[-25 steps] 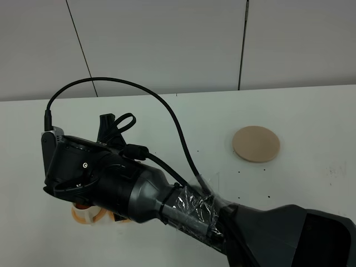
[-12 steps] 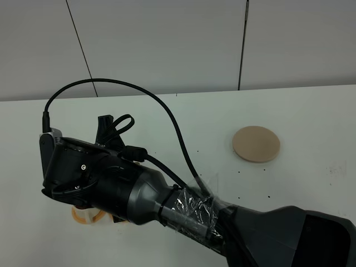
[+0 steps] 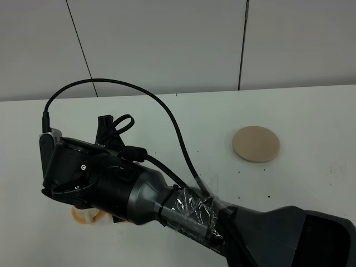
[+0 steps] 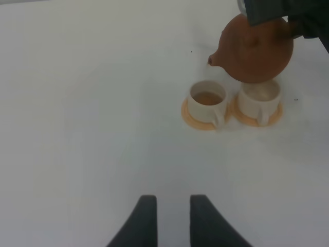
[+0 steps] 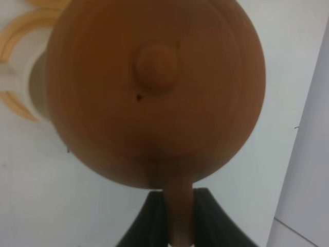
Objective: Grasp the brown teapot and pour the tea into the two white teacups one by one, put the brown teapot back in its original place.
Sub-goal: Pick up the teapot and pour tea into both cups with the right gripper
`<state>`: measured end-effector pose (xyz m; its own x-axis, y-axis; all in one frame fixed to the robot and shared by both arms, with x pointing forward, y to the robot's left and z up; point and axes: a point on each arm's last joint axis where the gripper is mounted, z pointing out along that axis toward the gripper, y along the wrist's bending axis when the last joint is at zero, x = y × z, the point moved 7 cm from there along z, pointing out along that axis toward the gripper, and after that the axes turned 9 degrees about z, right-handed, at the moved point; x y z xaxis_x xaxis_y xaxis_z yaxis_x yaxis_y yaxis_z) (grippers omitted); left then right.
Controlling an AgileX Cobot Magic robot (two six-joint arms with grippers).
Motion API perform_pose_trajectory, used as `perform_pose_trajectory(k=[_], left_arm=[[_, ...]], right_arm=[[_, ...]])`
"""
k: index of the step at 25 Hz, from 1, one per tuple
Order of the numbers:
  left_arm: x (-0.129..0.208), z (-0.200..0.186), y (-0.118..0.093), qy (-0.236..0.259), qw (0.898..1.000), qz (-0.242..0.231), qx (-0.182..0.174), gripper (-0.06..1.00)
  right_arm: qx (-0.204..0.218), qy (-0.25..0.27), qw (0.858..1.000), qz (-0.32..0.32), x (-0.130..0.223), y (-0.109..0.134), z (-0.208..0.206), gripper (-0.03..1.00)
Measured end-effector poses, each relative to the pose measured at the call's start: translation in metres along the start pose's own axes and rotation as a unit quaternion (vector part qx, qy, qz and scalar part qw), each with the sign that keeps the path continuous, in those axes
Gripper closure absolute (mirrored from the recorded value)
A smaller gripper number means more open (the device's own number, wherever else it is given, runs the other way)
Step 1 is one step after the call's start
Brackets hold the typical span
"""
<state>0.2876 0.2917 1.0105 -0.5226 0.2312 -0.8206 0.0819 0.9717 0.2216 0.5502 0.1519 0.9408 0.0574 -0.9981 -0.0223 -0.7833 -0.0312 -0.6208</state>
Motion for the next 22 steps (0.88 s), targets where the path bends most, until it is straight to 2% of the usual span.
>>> perform_pose_trajectory(k=[22], left_arm=[[0.0,0.0,0.0,0.0,1.0,0.001,0.0,0.71]], right_arm=[[0.009,0.004,1.0,-0.004,0.0012,-0.0031,0.0,0.87]])
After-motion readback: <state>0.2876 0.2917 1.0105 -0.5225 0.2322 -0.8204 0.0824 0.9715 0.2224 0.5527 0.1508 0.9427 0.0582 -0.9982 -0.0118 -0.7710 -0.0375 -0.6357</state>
